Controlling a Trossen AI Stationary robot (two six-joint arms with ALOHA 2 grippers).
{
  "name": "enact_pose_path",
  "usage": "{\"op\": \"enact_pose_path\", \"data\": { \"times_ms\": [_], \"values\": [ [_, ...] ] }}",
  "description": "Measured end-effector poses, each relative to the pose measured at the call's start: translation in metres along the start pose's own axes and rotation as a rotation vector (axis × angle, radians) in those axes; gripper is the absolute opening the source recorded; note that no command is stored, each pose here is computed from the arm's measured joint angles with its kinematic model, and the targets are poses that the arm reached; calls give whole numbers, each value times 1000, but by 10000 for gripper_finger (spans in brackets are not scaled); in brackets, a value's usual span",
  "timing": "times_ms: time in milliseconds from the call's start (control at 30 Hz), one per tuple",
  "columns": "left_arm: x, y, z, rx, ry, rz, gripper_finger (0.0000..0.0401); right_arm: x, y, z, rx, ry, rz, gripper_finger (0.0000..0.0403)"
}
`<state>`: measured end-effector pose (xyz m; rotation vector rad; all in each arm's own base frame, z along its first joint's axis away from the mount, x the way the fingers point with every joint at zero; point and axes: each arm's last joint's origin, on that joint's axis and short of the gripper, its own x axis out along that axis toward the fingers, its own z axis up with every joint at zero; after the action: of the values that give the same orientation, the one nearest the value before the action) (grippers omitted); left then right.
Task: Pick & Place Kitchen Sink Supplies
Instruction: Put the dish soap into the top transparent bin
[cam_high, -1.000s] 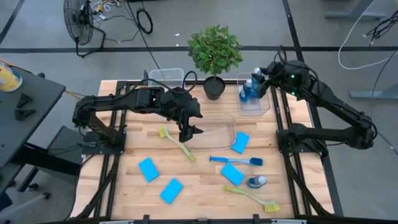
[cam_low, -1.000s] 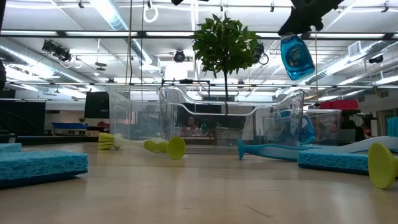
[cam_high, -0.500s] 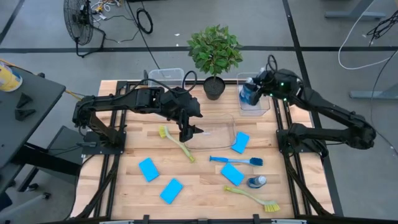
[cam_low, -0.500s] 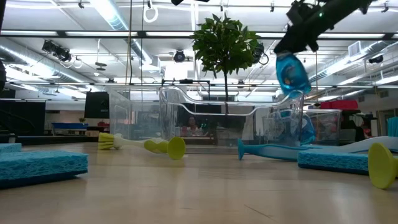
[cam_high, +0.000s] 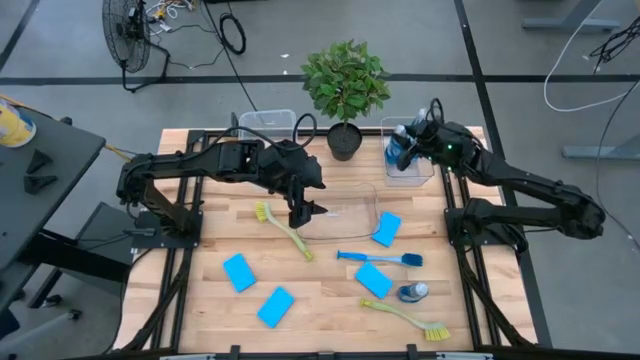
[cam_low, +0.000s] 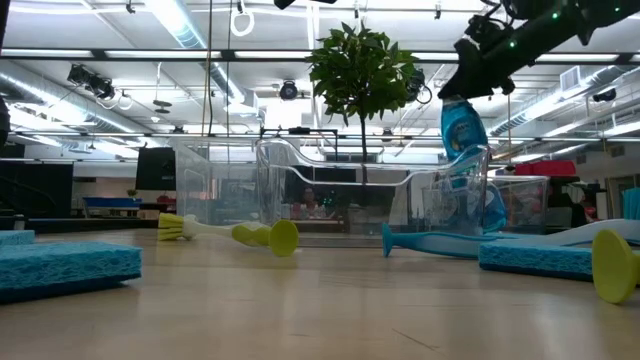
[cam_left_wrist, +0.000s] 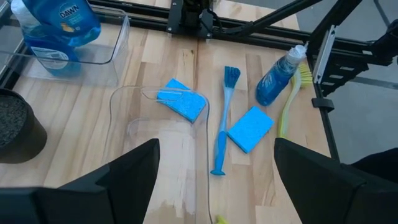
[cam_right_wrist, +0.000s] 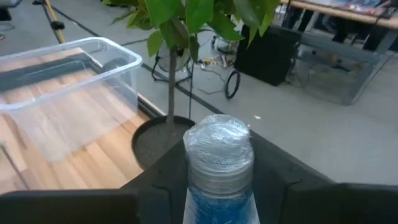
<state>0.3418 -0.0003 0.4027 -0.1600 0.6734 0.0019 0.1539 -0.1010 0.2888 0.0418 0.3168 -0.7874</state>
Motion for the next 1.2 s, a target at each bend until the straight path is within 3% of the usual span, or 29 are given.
{"op": "enact_pose_path", "data": {
  "times_ms": [433,800,967,1200],
  "values": [
    [0,0,0,-7,0,0,319,13,4,-36,60,-101,3,130],
    [0,0,0,-7,-1,3,319,15,3,-48,65,-70,-42,130],
    [0,4,1,-14,-4,16,319,17,3,-65,91,-60,-64,130],
    [0,6,1,-18,-5,21,319,17,2,-79,121,-155,-101,130]
  ]
}}
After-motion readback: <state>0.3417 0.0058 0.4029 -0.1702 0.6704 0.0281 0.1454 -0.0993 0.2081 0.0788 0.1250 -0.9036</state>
